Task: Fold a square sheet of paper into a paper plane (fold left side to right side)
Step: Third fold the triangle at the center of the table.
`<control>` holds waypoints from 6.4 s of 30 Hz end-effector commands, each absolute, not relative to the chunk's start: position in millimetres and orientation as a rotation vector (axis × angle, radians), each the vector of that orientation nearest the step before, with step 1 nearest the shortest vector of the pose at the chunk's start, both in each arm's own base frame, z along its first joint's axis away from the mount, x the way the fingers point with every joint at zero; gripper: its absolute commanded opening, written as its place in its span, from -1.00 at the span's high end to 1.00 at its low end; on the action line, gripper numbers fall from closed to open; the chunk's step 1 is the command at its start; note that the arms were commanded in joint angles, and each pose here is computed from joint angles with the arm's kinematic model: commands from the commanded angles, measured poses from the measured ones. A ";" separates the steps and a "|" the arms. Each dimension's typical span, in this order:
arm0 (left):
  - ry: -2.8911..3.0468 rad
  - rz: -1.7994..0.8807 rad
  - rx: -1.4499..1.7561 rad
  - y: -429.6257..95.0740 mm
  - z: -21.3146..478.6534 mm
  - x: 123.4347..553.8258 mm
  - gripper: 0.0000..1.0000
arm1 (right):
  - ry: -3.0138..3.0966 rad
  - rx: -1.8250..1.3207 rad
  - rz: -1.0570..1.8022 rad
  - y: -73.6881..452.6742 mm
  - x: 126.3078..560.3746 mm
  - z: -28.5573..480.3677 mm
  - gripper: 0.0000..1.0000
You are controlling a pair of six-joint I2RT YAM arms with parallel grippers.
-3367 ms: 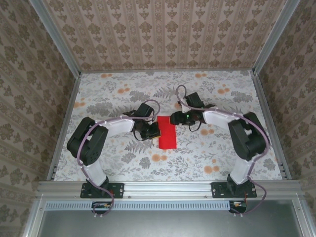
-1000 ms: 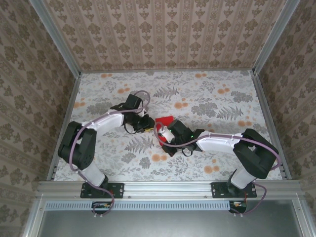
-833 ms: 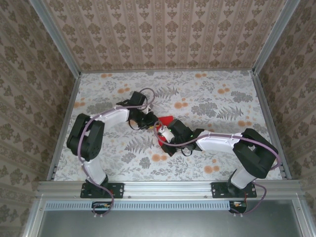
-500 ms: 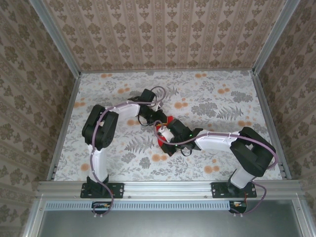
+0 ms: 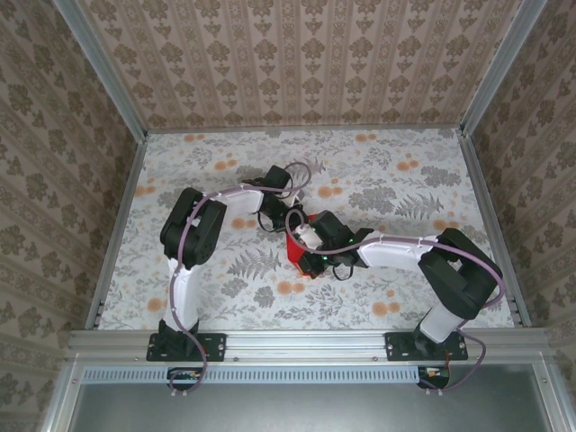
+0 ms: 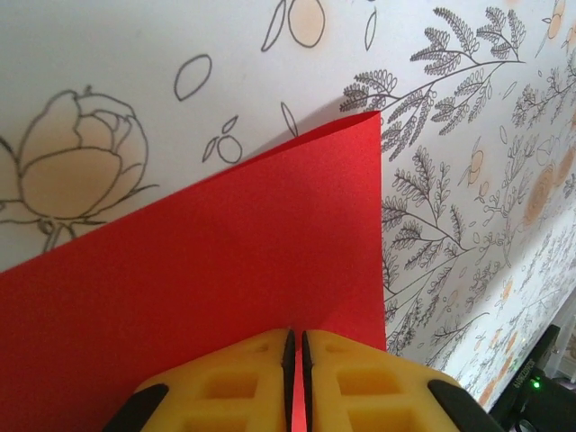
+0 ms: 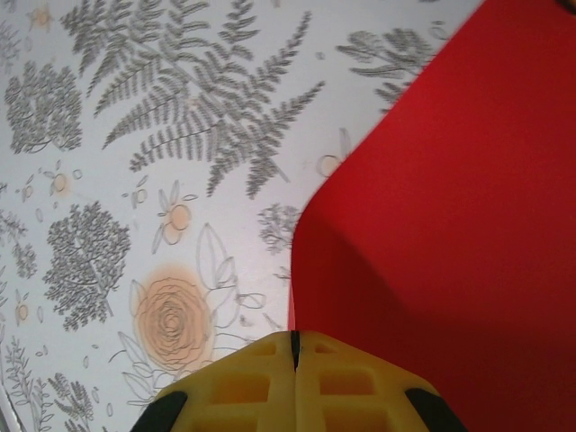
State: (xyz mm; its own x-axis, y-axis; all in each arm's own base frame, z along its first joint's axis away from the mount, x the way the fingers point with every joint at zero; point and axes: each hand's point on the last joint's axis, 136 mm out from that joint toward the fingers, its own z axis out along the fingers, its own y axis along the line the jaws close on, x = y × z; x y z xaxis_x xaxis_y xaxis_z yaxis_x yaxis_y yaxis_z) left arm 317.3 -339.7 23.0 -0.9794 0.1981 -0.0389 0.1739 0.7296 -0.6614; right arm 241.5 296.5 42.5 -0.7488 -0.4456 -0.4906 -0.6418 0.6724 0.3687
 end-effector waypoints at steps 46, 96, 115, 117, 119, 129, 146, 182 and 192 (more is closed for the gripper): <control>-2.884 1.003 -0.330 -338.6 4.0 309.4 0.74 | 2.675 -0.518 0.478 243.9 301.2 25.3 1.00; -2.914 1.288 -0.364 -304.3 96.3 293.4 0.62 | 2.800 -0.585 0.429 237.1 285.5 -4.9 1.00; -2.855 1.149 -0.386 -321.1 41.2 247.0 0.69 | 2.816 -0.594 0.408 234.9 282.3 -6.1 1.00; -2.856 1.131 -0.375 -319.5 35.9 247.0 0.70 | 2.820 -0.597 0.403 234.4 281.8 -7.0 1.00; -2.858 1.111 -0.368 -318.1 31.7 246.0 0.70 | 2.822 -0.602 0.400 234.3 281.2 -7.4 1.00; -2.879 1.018 -0.346 -307.1 16.1 241.5 0.72 | 2.825 -0.604 0.391 233.9 281.9 -9.2 1.00; -2.894 0.912 -0.309 -297.8 -5.1 241.3 0.73 | 2.784 -0.525 0.443 239.9 296.0 9.7 0.94; -2.894 0.937 -0.320 -304.7 0.2 244.6 0.74 | 2.944 -0.139 0.901 273.4 249.4 27.1 0.68; -2.896 0.932 -0.322 -304.7 0.2 245.6 0.74 | 3.029 -0.141 0.755 257.1 242.4 9.4 0.69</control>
State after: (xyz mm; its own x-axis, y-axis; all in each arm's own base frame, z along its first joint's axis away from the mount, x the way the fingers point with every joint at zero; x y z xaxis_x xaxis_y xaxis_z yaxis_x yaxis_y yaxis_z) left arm 248.9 -311.7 18.9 -0.9731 0.2293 -0.0237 0.1919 0.7491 -0.6340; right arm 249.0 266.1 20.0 -0.9941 -0.0744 -0.0785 -0.1048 0.8429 0.5277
